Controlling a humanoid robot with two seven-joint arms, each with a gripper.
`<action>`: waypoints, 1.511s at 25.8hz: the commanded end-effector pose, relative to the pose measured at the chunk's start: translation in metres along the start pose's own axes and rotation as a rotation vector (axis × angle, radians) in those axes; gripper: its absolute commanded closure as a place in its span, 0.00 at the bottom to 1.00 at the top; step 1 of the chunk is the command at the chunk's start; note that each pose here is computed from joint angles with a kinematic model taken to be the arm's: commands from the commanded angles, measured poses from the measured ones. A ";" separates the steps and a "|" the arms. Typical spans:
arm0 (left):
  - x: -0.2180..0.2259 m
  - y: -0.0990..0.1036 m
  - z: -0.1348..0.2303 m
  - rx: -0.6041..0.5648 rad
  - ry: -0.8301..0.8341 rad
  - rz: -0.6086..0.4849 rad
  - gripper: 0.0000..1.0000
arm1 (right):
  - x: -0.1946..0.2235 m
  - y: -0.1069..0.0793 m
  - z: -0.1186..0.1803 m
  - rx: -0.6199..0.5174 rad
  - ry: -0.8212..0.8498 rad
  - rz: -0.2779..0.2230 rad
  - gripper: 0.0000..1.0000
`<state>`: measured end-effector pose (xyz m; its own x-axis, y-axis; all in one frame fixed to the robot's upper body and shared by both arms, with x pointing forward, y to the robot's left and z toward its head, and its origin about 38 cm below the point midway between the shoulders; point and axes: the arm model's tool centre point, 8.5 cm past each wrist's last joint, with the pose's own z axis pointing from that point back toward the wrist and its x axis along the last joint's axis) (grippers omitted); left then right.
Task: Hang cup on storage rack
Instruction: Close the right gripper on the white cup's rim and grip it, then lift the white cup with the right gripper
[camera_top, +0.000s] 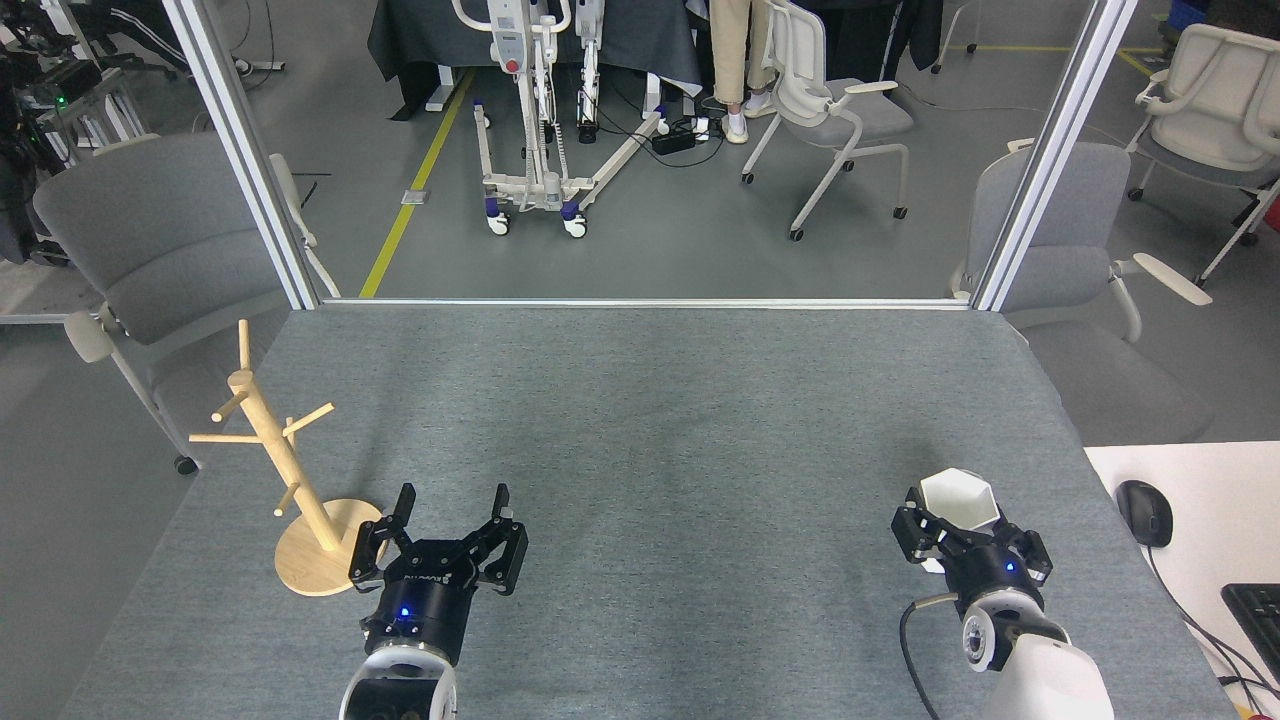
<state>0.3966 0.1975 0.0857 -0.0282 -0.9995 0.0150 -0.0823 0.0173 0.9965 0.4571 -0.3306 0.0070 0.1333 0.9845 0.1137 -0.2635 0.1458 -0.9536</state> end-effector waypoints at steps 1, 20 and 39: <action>0.000 -0.001 0.000 -0.003 0.000 0.000 0.01 | -0.001 0.000 0.000 0.000 -0.001 0.004 0.00; 0.000 -0.004 0.001 -0.010 0.000 -0.001 0.01 | -0.008 -0.014 -0.013 0.014 -0.010 0.069 0.01; -0.006 -0.007 0.012 -0.013 -0.001 -0.012 0.01 | -0.006 -0.006 -0.010 0.017 -0.033 0.085 0.11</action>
<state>0.3880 0.2023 0.0810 -0.0273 -0.9996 0.0066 -0.0779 0.0087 0.9969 0.4676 -0.3398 0.0093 0.0843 0.9953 0.0476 -0.2964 0.0707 -0.9525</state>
